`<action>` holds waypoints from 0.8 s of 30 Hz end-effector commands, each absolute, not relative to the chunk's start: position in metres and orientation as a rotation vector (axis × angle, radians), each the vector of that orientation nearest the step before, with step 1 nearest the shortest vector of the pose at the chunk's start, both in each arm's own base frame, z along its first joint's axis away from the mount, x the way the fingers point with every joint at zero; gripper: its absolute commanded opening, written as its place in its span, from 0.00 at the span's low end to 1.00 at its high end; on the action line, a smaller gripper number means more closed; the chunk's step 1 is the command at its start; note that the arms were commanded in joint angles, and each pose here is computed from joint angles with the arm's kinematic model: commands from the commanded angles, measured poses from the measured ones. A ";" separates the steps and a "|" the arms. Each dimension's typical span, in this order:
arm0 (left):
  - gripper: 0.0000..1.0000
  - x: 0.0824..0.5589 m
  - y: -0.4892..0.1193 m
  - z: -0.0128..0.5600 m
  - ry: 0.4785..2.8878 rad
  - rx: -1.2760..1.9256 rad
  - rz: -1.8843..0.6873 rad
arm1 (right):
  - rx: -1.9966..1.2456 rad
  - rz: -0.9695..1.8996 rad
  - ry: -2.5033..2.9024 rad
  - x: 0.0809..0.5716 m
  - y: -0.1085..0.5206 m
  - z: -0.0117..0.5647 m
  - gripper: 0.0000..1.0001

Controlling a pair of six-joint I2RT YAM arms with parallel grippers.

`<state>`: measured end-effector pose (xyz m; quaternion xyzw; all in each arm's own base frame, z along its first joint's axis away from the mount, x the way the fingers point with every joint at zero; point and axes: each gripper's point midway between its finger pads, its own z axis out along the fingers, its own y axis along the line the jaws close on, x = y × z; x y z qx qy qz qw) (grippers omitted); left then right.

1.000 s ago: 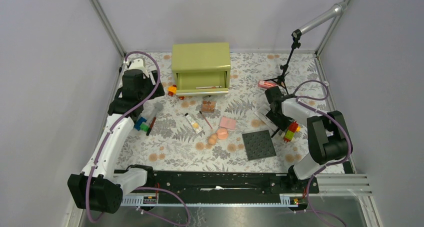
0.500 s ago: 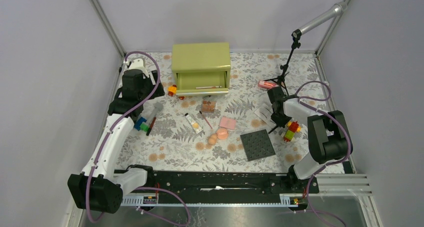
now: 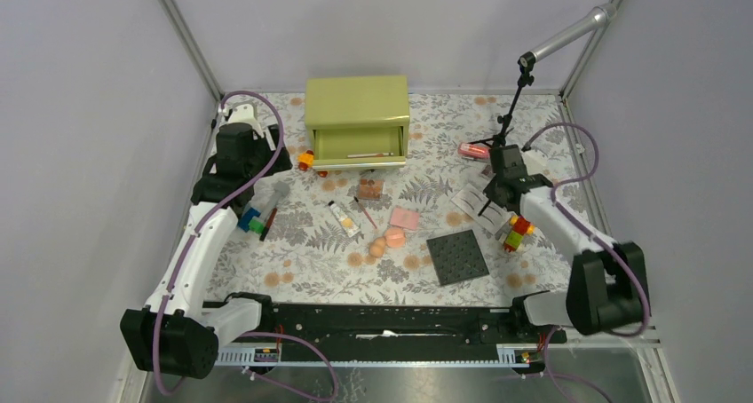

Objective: Organize the makeup
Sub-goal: Pick up the makeup brush from the center of the board, then place the makeup brush in the drawer.

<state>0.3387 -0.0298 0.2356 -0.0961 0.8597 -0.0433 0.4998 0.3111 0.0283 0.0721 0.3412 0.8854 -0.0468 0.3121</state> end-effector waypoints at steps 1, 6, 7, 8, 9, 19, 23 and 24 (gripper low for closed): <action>0.77 0.342 -0.031 0.251 2.018 -0.239 -0.134 | 0.603 0.292 2.181 0.340 0.073 0.125 0.00; 0.77 0.342 -0.032 0.249 2.024 -0.237 -0.143 | 0.167 0.692 2.069 0.355 0.159 0.174 0.00; 0.77 0.343 -0.033 0.249 2.026 -0.237 -0.147 | 0.055 0.707 2.054 0.356 0.179 0.182 0.00; 0.77 0.343 -0.033 0.248 2.027 -0.236 -0.149 | -0.065 0.709 2.019 0.357 0.199 0.194 0.00; 0.77 0.343 -0.034 0.248 2.028 -0.234 -0.152 | -0.181 0.711 1.981 0.354 0.220 0.202 0.00; 0.77 0.342 -0.031 0.246 2.030 -0.241 -0.137 | -0.758 0.662 1.449 0.369 0.307 0.268 0.00; 0.77 0.342 -0.031 0.247 2.028 -0.242 -0.134 | -1.161 0.692 1.268 0.352 0.341 0.271 0.00; 0.77 0.342 -0.031 0.248 2.026 -0.242 -0.135 | -1.304 0.652 1.185 0.348 0.347 0.265 0.00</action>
